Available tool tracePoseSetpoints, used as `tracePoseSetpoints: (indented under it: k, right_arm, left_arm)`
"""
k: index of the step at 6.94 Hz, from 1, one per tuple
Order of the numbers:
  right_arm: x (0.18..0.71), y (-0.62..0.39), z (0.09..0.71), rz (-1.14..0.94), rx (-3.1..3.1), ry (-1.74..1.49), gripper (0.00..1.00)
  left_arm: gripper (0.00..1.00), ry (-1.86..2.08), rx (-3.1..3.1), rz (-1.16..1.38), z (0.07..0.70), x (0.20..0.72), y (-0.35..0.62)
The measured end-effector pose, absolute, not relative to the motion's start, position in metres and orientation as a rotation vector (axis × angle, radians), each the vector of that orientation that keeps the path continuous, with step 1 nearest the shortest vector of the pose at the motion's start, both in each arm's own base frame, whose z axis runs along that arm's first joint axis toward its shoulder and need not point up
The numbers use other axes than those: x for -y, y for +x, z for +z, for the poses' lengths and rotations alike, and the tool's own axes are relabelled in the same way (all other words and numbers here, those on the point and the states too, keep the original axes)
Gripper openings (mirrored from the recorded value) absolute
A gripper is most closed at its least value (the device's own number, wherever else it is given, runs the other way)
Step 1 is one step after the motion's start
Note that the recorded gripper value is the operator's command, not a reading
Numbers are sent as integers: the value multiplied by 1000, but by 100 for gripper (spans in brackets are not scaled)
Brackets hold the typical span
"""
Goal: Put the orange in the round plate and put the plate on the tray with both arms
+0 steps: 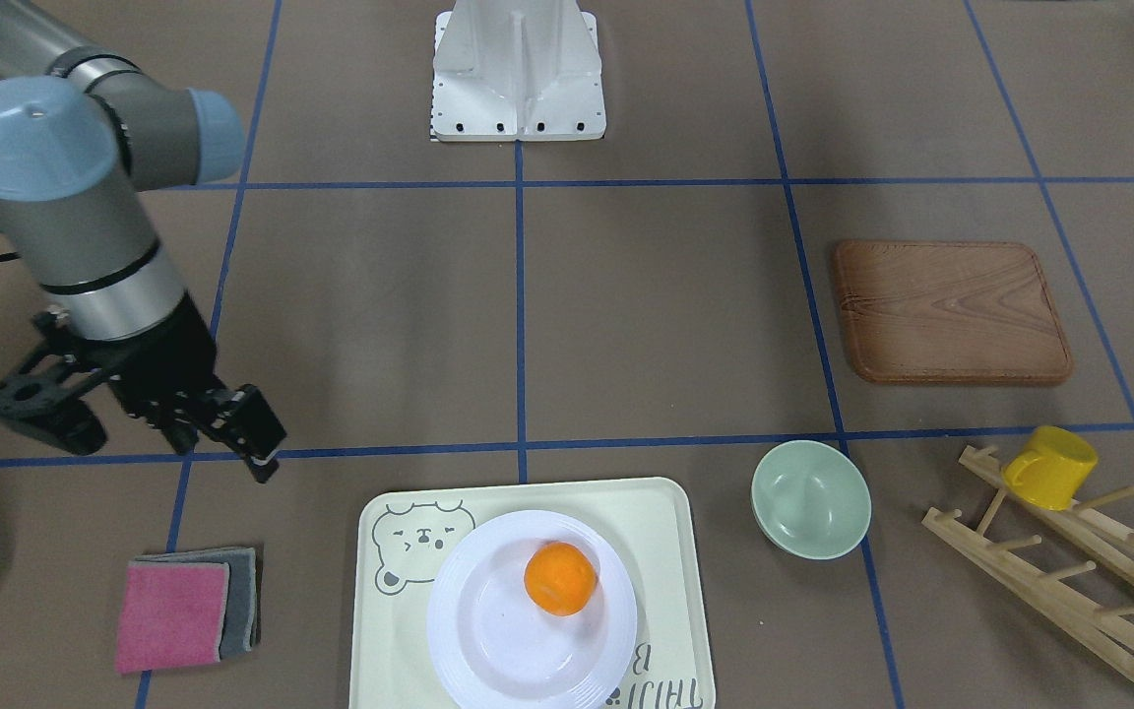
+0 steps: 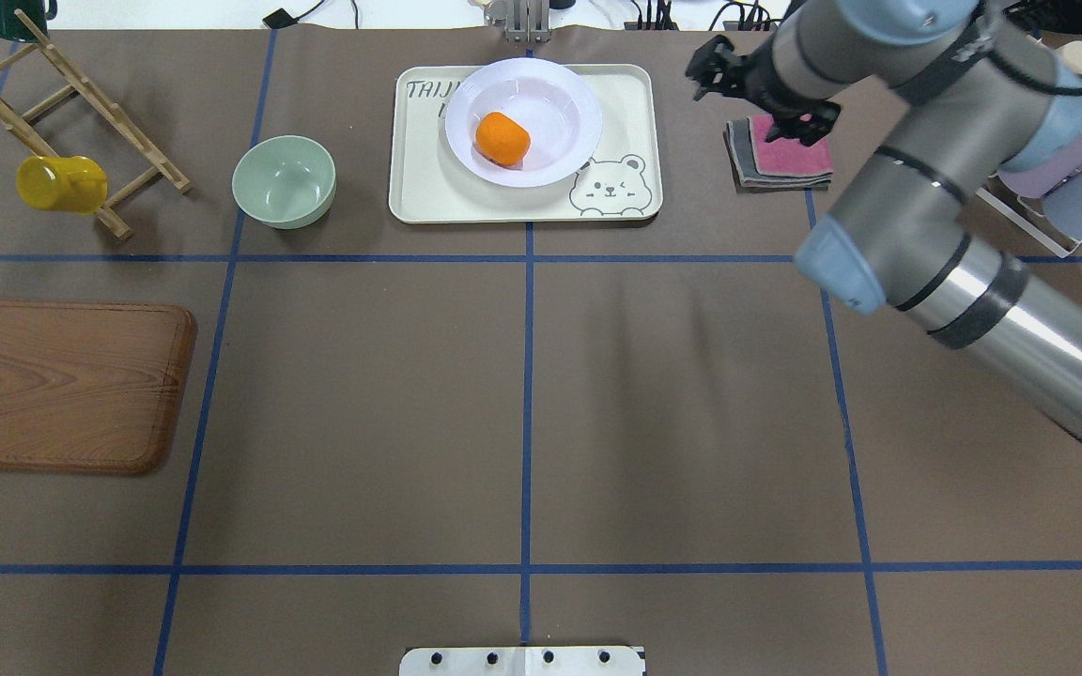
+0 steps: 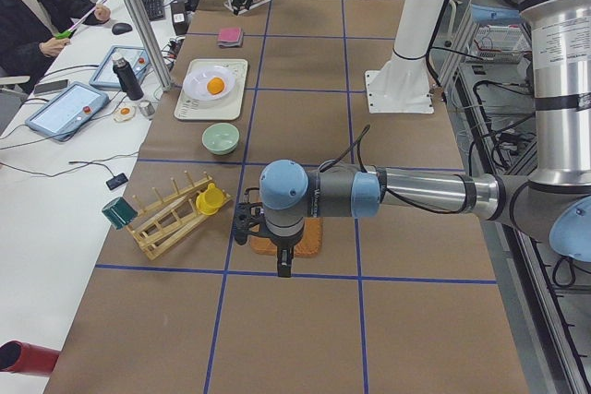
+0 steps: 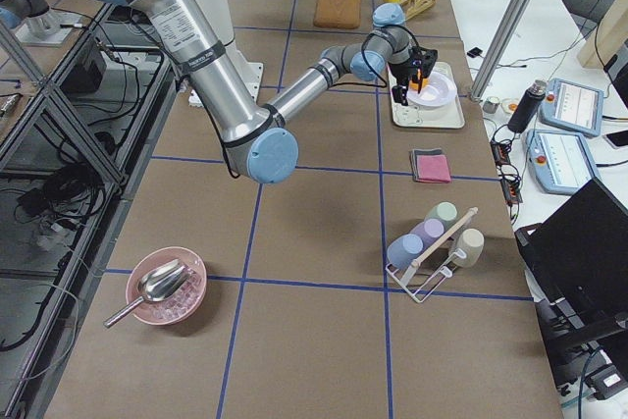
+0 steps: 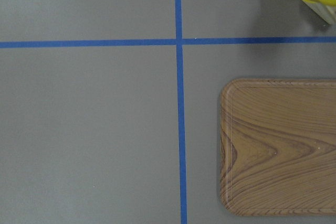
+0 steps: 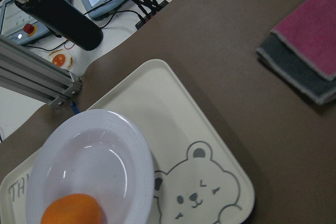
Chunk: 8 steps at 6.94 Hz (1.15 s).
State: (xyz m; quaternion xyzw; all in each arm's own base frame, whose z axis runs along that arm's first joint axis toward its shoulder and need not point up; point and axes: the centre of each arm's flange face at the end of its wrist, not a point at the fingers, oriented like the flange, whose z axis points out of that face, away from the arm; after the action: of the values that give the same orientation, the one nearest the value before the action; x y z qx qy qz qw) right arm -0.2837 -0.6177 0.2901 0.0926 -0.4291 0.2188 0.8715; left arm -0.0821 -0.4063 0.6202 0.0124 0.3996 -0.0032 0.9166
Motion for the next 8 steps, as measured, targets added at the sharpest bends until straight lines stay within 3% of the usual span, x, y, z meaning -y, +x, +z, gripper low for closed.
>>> tracePoseSetpoints:
  k: [3, 6, 8]
  right_arm:
    - [607, -109, 429, 132, 818, 219, 100]
    - [530, 17, 569, -45, 708, 214, 100]
    - [477, 71, 624, -65, 681, 152, 100]
  left_arm:
    - [99, 33, -691, 9, 620, 394, -90]
    - [99, 44, -666, 20, 615, 388, -91]
    - [99, 37, -667, 20, 619, 383, -90]
